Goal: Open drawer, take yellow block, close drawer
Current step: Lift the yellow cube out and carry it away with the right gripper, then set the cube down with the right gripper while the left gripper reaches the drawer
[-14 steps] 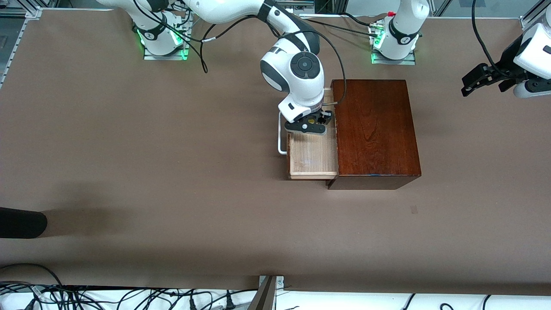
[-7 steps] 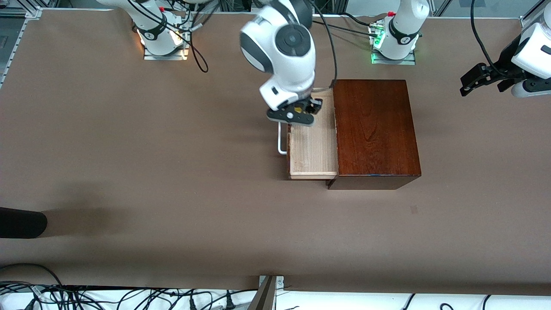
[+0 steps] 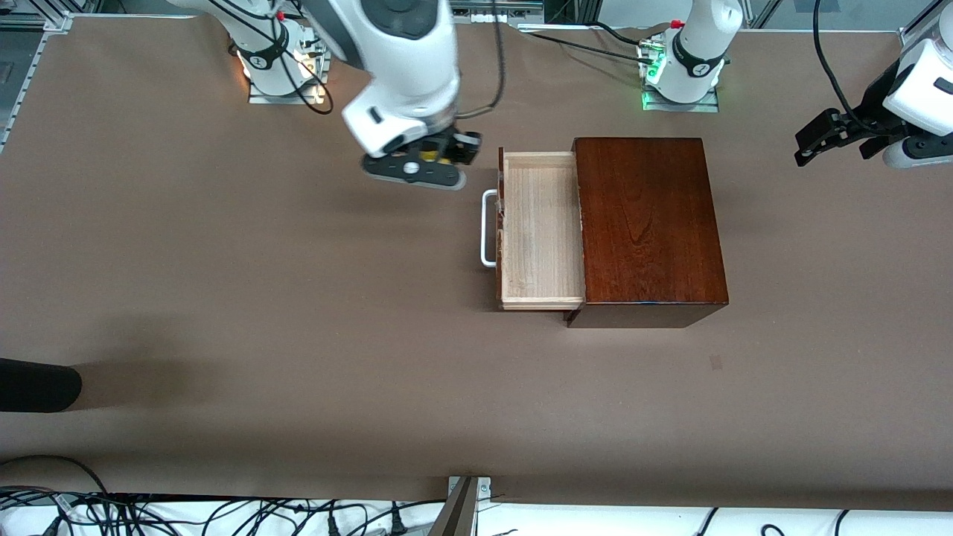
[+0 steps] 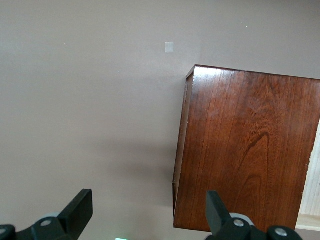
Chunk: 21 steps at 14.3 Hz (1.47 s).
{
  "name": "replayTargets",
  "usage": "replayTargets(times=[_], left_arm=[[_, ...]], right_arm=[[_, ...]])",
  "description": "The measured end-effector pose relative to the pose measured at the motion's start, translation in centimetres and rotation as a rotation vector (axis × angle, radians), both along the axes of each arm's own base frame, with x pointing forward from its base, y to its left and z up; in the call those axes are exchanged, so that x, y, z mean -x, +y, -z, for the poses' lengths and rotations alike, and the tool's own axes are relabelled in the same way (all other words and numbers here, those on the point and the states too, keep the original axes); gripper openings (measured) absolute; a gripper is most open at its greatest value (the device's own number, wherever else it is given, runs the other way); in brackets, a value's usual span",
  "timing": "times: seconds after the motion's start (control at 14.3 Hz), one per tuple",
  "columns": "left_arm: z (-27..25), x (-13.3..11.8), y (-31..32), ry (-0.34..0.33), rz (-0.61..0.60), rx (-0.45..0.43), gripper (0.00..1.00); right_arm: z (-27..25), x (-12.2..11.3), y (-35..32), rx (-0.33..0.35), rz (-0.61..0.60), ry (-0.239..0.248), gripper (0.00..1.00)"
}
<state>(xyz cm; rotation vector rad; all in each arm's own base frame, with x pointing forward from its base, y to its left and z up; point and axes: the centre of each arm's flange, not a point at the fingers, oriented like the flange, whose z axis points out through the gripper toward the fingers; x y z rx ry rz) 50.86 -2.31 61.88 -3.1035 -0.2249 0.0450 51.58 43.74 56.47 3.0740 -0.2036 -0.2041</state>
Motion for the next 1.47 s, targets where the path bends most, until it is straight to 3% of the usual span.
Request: replayTargets(times=[0.28, 0.42, 0.77, 1.05, 1.47], left_arm=[[-0.1, 0.0, -0.1, -0.004, 0.002, 0.0, 1.0], [-0.6, -0.3, -0.2, -0.014, 0.003, 0.0, 1.0], [-0.1, -1.0, -1.0, -0.003, 0.007, 0.036, 1.0], [-0.7, -1.2, -4.1, -0.014, 0.024, 0.035, 1.0], [0.7, -1.8, -14.2, 0.016, -0.092, 0.015, 1.0]], right_arm=[[-0.4, -2.9, -10.3, 0.034, -0.078, 0.044, 0.56], [-0.2, -4.1, -17.2, 0.018, -0.093, 0.065, 0.56], [2.9, -4.8, -28.7, -0.022, -0.12, 0.076, 0.56], [10.1, -5.7, -33.2, -0.025, -0.141, 0.055, 0.56], [22.8, -5.5, -37.4, 0.009, -0.22, 0.077, 0.56]])
